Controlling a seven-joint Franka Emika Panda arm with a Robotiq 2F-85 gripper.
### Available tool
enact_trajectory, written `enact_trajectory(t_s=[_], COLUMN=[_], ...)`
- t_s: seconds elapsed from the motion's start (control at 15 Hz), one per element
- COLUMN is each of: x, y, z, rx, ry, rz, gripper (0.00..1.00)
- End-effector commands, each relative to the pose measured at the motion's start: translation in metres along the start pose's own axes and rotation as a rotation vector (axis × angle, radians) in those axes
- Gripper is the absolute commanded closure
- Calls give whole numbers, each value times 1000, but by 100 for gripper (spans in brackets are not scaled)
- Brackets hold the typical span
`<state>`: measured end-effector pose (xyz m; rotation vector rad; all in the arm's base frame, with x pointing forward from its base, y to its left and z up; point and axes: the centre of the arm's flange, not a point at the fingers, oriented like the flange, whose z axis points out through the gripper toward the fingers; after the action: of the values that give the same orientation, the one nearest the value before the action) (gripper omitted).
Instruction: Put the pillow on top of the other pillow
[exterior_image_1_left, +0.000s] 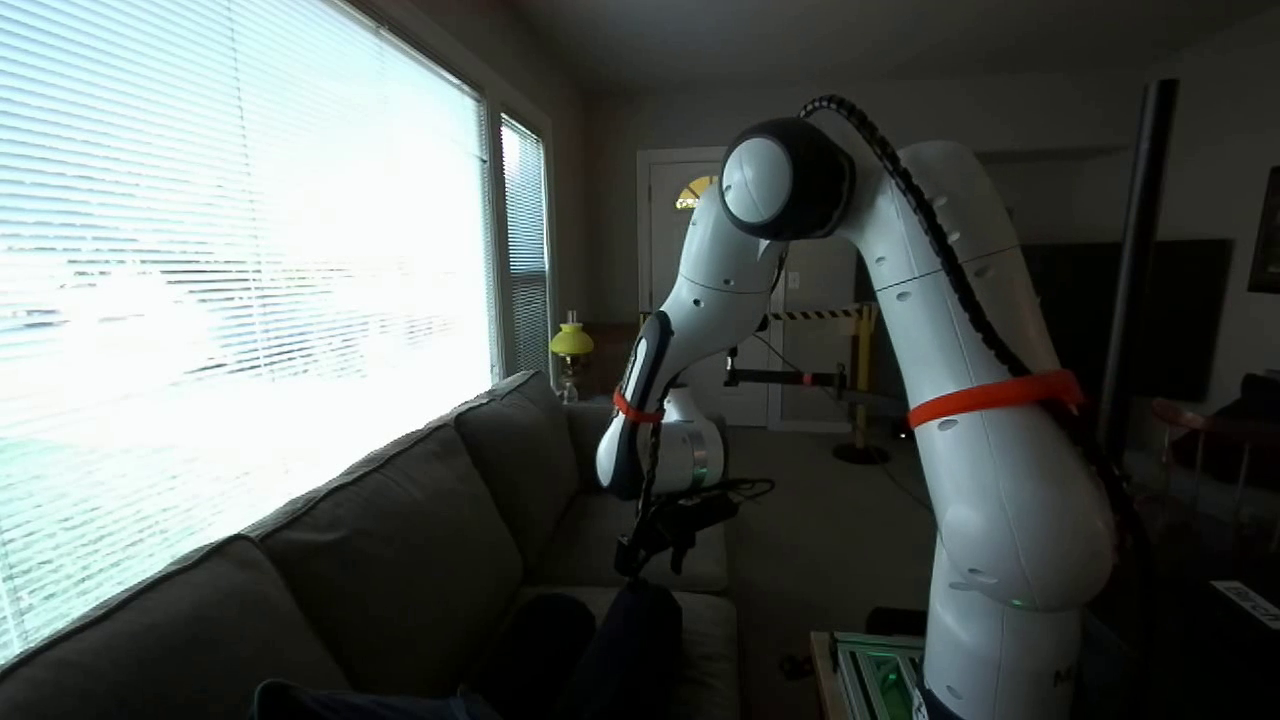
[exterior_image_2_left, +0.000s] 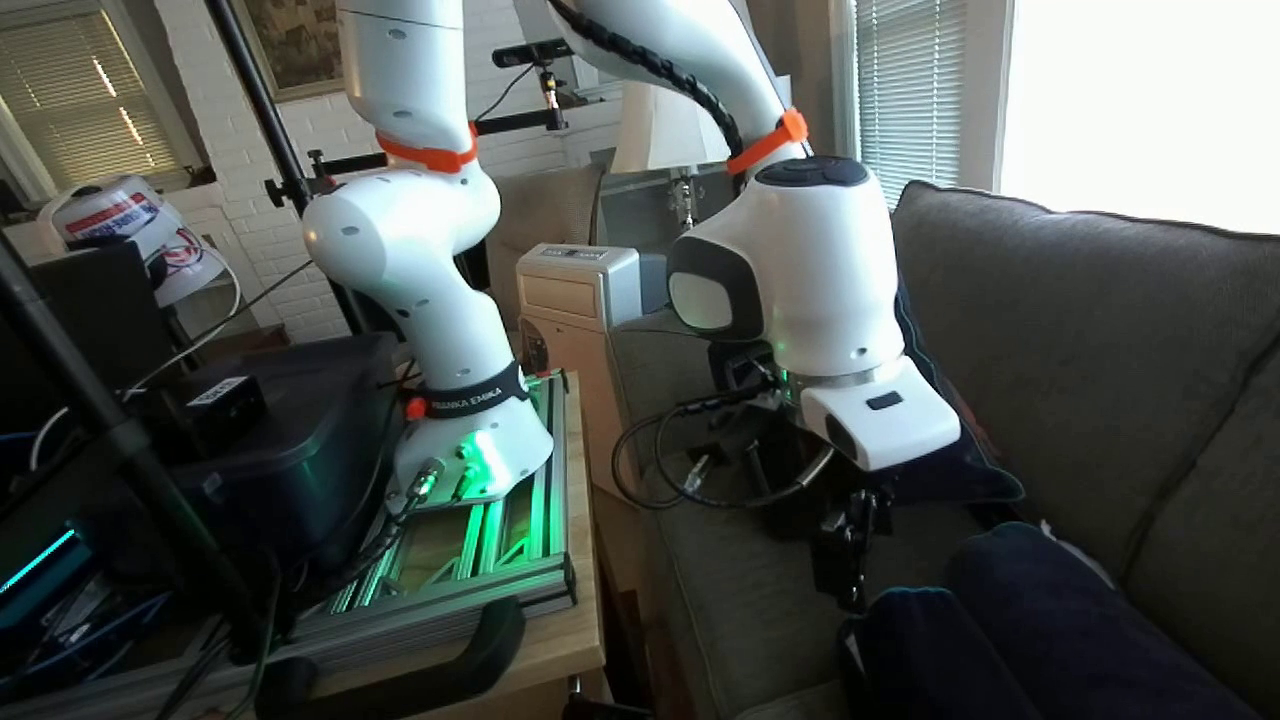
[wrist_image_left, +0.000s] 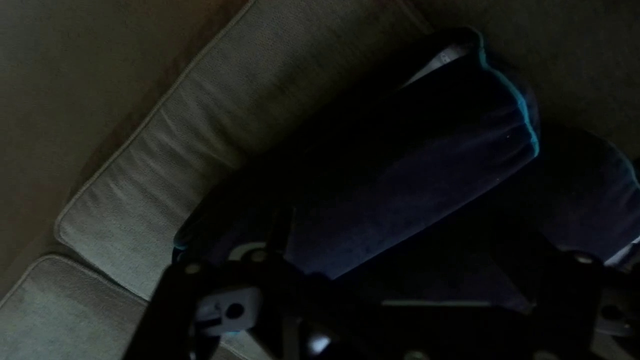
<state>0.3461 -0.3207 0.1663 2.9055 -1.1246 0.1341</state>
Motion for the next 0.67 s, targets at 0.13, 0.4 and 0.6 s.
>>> enact_trajectory(t_s=[0.13, 0.4, 0.6], x=[15, 25, 31], y=[10, 15, 12], z=[27, 53, 71], rx=[-61, -52, -39], ry=[-17, -45, -59], rz=[188, 240, 193], gripper=[0, 0, 0])
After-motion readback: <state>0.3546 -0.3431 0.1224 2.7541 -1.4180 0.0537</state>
